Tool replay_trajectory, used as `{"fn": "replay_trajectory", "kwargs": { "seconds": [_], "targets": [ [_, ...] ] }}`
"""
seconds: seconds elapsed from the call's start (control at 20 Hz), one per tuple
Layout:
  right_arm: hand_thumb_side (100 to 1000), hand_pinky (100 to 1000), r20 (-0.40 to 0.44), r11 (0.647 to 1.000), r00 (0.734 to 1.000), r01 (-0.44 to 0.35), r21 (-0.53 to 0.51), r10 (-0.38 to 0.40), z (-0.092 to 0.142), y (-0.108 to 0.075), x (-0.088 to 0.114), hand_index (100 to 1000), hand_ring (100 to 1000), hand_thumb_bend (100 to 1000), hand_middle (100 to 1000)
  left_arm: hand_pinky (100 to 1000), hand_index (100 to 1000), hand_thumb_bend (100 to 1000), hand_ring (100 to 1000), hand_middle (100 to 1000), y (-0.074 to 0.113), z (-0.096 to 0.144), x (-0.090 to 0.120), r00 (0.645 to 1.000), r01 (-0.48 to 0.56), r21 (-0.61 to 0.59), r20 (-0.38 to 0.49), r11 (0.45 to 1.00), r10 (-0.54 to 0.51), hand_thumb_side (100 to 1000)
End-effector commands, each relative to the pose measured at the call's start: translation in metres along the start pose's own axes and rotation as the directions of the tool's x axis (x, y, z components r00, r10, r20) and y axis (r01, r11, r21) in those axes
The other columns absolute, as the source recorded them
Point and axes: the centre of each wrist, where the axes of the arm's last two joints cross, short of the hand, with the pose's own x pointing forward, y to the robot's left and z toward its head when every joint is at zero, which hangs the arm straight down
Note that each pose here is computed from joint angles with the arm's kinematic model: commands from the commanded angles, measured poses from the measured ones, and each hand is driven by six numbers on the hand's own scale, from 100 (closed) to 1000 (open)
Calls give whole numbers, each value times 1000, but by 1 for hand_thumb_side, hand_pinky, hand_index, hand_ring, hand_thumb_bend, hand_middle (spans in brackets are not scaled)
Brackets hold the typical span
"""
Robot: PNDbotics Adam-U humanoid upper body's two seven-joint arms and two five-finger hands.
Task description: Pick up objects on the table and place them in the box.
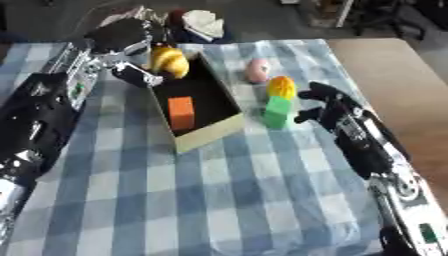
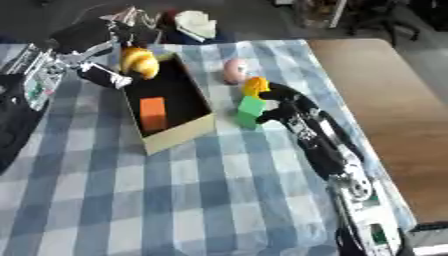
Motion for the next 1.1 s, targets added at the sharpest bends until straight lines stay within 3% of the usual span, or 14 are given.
{"fn": "replay_trajectory", "kwargs": {
  "seconds": [0.05, 0.15, 0.35, 0.4, 0.45, 0.6, 0.7, 0.9, 0.95, 1.1],
  "targets": [
    [754, 870, 27, 1000, 1000, -7, 9, 7, -5, -2, 6, 924, 668, 100, 828, 803, 886, 392, 735, 777, 11, -1, -3, 999, 49, 23, 2, 999, -50, 262],
    [754, 870, 27, 1000, 1000, -8, 9, 8, -5, -2, 6, 924, 668, 100, 828, 819, 909, 376, 761, 813, 10, 1, -5, 998, 57, 16, -9, 998, -57, 252],
    [755, 870, 27, 1000, 1000, -12, 7, 11, -4, -3, 6, 924, 668, 100, 828, 853, 934, 279, 811, 868, 7, 7, -10, 998, 55, -41, -22, 998, -56, 318],
    [754, 870, 26, 1000, 1000, -13, 5, 13, -4, -3, 6, 924, 668, 100, 828, 851, 932, 267, 806, 862, 8, 9, -11, 999, 45, -43, -24, 998, -46, 303],
    [753, 870, 26, 1000, 1000, -15, 3, 15, -4, -4, 7, 924, 668, 100, 828, 838, 920, 221, 778, 834, 8, 11, -12, 999, 31, -35, -23, 999, -32, 222],
    [752, 870, 24, 1000, 999, -25, -9, 26, -3, -7, 7, 924, 668, 100, 828, 821, 886, 100, 728, 765, 16, 22, -14, 999, -37, 44, -5, 998, 37, 188],
    [751, 869, 21, 999, 999, -34, -21, 35, -1, -10, 7, 924, 668, 100, 828, 807, 862, 100, 686, 724, 24, 32, -14, 993, -119, 118, 30, 986, 116, 208],
    [749, 869, 13, 998, 998, -53, -41, 54, 1, -15, 8, 924, 668, 100, 828, 799, 840, 100, 658, 694, 53, 63, -5, 951, -308, 260, 117, 915, 287, 326],
    [747, 869, 10, 997, 998, -59, -44, 60, 1, -16, 7, 924, 668, 100, 829, 792, 829, 100, 643, 679, 60, 70, -2, 934, -356, 283, 136, 891, 331, 411],
    [732, 869, -2, 993, 994, -109, -43, 109, -1, -27, 9, 926, 667, 100, 830, 783, 814, 100, 625, 657, 75, 98, 9, 858, -514, 346, 194, 785, 476, 476]
  ]
}}
